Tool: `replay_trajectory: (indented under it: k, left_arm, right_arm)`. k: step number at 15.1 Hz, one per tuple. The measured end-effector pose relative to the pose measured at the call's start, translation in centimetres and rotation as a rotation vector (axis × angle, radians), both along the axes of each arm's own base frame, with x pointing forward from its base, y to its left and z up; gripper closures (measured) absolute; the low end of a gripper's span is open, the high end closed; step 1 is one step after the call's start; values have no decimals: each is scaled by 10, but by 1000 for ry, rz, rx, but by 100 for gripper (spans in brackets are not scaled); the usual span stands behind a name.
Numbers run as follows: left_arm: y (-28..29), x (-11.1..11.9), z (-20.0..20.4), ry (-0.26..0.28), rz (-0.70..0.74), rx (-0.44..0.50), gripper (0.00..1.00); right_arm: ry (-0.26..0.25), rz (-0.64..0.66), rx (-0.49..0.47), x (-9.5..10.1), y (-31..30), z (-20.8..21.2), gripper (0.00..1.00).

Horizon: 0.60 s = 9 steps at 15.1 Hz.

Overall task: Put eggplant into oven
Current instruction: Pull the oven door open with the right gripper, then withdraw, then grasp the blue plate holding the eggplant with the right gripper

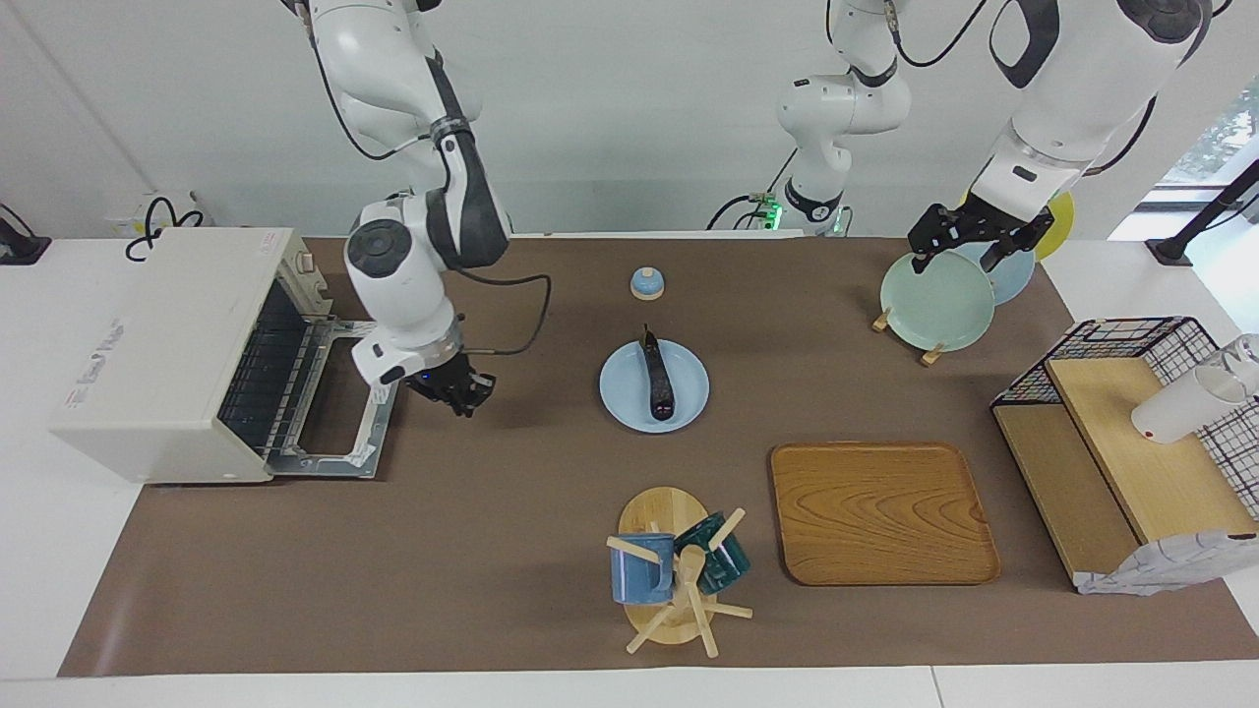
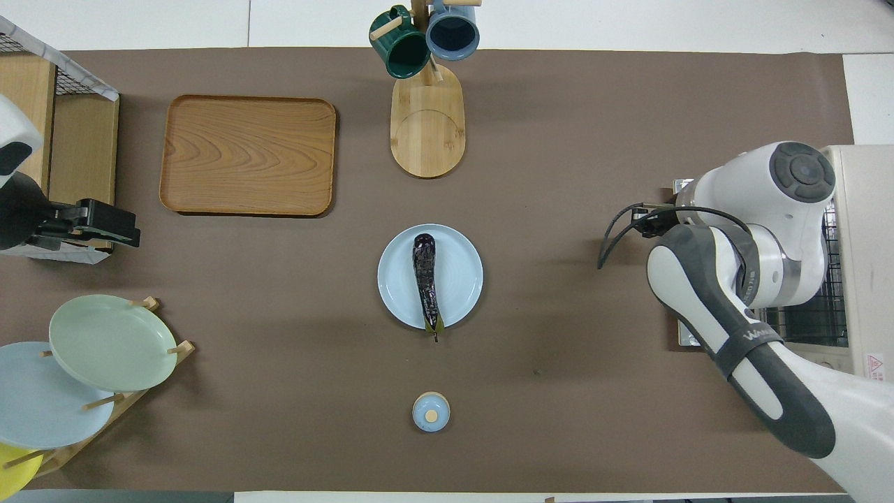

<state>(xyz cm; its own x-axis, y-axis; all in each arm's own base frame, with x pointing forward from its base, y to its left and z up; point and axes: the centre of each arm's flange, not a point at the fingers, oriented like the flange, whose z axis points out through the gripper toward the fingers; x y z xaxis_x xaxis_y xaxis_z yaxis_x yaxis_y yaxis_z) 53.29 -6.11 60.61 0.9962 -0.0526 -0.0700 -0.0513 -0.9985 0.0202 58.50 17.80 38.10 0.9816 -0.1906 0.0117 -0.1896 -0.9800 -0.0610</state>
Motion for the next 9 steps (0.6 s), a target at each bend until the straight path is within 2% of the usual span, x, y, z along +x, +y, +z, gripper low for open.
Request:
replay_trajectory:
  k: [2, 6, 9]
  left_arm:
    - [0, 0, 0, 0, 0, 0, 0]
    - [0, 1, 0, -3, 1, 0, 0]
    - [3, 5, -4, -4, 6, -1, 0]
  right_arm:
    - [-25, 34, 5, -14, 71, 15, 70]
    - [-30, 22, -83, -47, 223, 43, 68]
    - [-66, 43, -78, -56, 299, 31, 67]
